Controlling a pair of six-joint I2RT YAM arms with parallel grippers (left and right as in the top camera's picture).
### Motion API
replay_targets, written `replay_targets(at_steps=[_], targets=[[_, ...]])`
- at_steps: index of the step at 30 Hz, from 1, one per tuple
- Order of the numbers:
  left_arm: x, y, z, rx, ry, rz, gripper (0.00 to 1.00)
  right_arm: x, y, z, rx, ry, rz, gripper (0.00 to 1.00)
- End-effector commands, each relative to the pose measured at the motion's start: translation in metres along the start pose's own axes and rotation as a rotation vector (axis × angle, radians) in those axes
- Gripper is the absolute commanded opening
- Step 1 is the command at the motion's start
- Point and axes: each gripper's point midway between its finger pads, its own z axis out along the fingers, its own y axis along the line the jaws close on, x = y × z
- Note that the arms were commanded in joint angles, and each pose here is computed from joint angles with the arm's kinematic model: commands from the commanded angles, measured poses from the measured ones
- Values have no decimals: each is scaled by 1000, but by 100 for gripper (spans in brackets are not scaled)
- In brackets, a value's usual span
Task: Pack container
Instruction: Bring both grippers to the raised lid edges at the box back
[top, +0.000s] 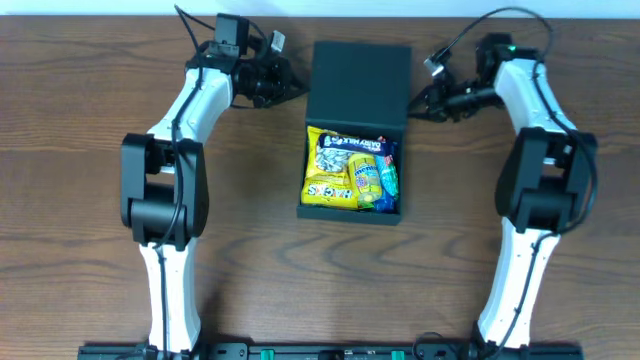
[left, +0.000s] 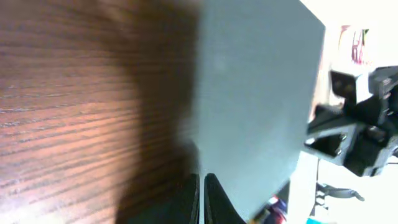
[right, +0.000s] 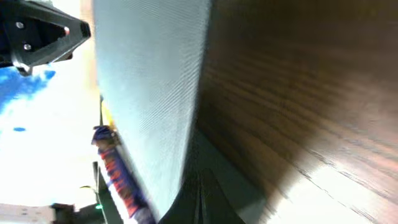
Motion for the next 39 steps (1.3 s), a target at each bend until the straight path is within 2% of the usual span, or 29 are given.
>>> replay_targets(at_steps=[1, 7, 11, 14, 17, 22, 26, 31, 35, 39], targets=[[-14, -57, -37, 47, -72, 208, 6, -18, 60, -37, -18, -92, -220, 1], [-13, -80, -61, 3, -113, 309, 6, -21, 93, -62, 9, -142, -353, 1], [-16, -82, -78, -83, -154, 324, 6, -19, 77, -66, 128, -121, -296, 1], [-17, -43, -90, -239, -161, 213, 6, -12, 59, -65, 212, -87, -217, 1], [-6, -12, -74, -255, -103, 78, 6, -10, 37, -61, 271, -76, -118, 1], [13, 16, -28, -124, 25, -99, 6, -5, 7, -36, 241, -38, 55, 1], [24, 42, 0, -37, 102, -224, 6, 4, -7, -6, 108, 9, 165, 1], [28, 69, 6, -44, 117, -284, 6, 20, -38, 21, 76, 71, 312, 1], [29, 82, 12, -52, 119, -359, 6, 21, -43, 35, 5, 78, 336, 1], [28, 82, 35, 36, 130, -409, 6, 23, -46, 50, -22, 91, 362, 1]])
